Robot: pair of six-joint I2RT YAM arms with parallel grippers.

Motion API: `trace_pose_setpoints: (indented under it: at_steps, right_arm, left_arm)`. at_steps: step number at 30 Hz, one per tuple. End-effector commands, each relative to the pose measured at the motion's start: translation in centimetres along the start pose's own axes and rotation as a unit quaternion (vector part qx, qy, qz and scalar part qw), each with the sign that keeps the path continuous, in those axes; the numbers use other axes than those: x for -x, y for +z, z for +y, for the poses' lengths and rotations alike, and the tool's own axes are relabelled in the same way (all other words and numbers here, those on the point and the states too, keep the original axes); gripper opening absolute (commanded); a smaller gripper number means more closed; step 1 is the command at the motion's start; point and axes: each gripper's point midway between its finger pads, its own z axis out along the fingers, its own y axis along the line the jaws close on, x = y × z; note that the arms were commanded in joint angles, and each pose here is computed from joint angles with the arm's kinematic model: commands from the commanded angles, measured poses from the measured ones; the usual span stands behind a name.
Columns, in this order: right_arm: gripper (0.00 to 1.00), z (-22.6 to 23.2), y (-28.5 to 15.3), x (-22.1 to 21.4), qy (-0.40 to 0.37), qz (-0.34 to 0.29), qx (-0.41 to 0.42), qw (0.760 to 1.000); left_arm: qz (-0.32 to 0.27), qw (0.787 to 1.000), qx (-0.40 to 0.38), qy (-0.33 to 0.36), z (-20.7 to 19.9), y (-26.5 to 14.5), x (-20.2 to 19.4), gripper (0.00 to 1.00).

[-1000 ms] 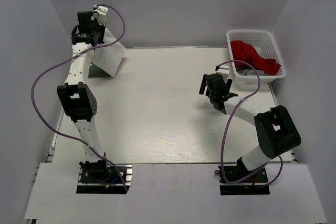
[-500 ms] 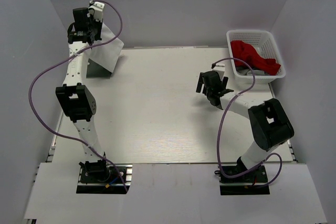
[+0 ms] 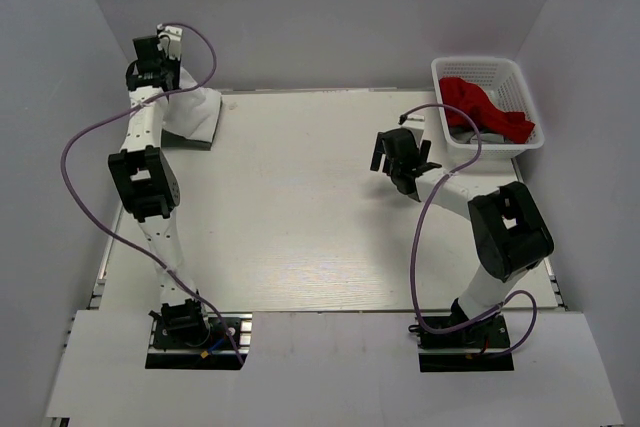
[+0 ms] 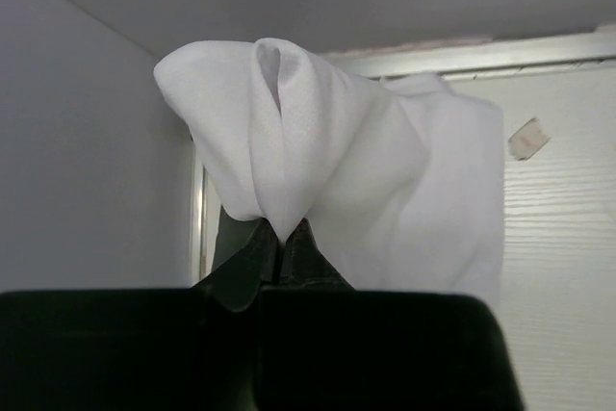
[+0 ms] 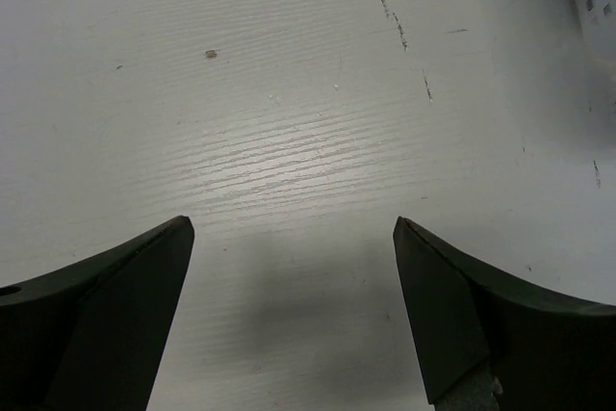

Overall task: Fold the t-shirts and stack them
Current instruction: Put the neatly folded tshirt into the corner of the board with the left arm

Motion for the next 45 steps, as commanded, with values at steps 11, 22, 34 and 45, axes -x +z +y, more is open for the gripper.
trace_pose_setpoints:
  at_steps: [11, 22, 34, 45]
  right_arm:
    - [0.9, 0.3, 0.4, 2.0, 0.002, -0.016, -0.013, 1.0]
    - [0.9, 0.1, -0.3, 2.1, -0.006, -0.014, -0.012, 1.0]
    - [0.9, 1.3, -4.8, 2.5, 0.025, -0.028, 0.088, 0.995]
    - [0.9, -0.5, -12.7, -1.8, 0.054, -0.04, 0.2, 0.978]
  left_arm:
    - [-0.022, 0.987, 0.15, -0.061, 6.8, 4.3, -2.1, 0.0]
    - [-0.043, 0.961, 0.256, -0.094, 10.3, 3.0, -1.3, 1.0]
    - [-0.059, 0.986, 0.011, -0.154, -4.2, -3.8, 1.2, 1.0]
    - [0.018, 0.954, -0.15, -0.26, -22.8, -21.1, -11.3, 1.0]
